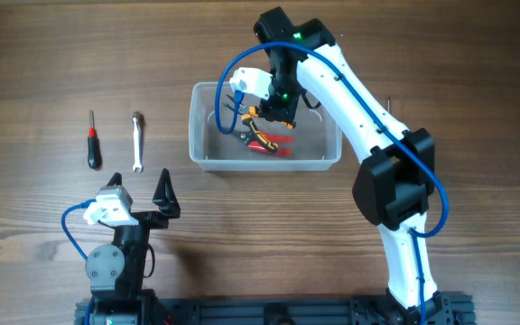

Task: Pack container
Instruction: 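Lower the pliers into the container and open the right gripper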

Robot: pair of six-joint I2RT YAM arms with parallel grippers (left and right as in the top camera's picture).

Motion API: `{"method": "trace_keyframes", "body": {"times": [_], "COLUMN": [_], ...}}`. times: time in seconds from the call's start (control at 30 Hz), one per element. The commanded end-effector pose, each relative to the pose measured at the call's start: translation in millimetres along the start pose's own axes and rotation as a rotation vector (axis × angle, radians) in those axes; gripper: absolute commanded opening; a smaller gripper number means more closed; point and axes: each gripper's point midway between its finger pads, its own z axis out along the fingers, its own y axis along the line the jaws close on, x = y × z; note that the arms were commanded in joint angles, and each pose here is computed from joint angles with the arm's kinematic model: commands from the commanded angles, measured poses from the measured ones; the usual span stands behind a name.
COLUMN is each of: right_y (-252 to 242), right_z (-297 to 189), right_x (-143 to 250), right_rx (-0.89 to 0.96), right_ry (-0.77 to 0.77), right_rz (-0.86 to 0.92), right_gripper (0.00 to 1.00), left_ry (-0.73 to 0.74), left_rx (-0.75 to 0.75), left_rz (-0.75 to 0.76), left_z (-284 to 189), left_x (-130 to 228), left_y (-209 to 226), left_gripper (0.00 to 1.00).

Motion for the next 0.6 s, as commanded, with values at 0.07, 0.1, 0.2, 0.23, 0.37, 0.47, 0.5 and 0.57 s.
{"method": "trace_keyframes", "body": {"times": [0.07, 0.1, 0.2, 0.23, 0.37, 0.47, 0.5, 0.57], "right_y": [7.0, 7.0, 6.3, 5.3, 2.7, 2.2, 1.9, 1.2], "right_z": [10.4, 10.9, 11.7, 11.9, 12.1, 12.2, 12.3, 12.4], "right_x": [-7.9, -7.8, -8.1, -8.7, -11.0, -11.0, -10.7, -9.8], "right_rx": [-0.058, -0.058, -0.055, -0.052, -0.041, -0.041, -0.041, -0.041], "right_ry": [-0.039, -0.039, -0.041, -0.044, -0.053, -0.054, -0.054, -0.053], "right_rz": [0.014, 0.014, 0.013, 0.012, 0.009, 0.009, 0.010, 0.013], "right_gripper": [0.06, 0.06, 0.06, 0.06, 0.07, 0.07, 0.07, 0.07], "left_ry": [0.002, 0.002, 0.002, 0.002, 0.002, 0.002, 0.002, 0.002], "left_rx": [-0.008, -0.008, -0.008, -0.008, -0.008, -0.008, -0.008, -0.008], "left_rz": [-0.010, -0.010, -0.010, -0.010, -0.010, -0.010, -0.010, -0.010], "left_z": [0.0, 0.0, 0.0, 0.0, 0.0, 0.0, 0.0, 0.0], "left_x": [1.8, 1.8, 1.8, 1.8, 1.8, 1.8, 1.8, 1.8], "left_y": [2.4, 2.4, 2.4, 2.4, 2.4, 2.4, 2.4, 2.4], "left_gripper": [1.00, 1.00, 1.00, 1.00, 1.00, 1.00, 1.00, 1.00]}}
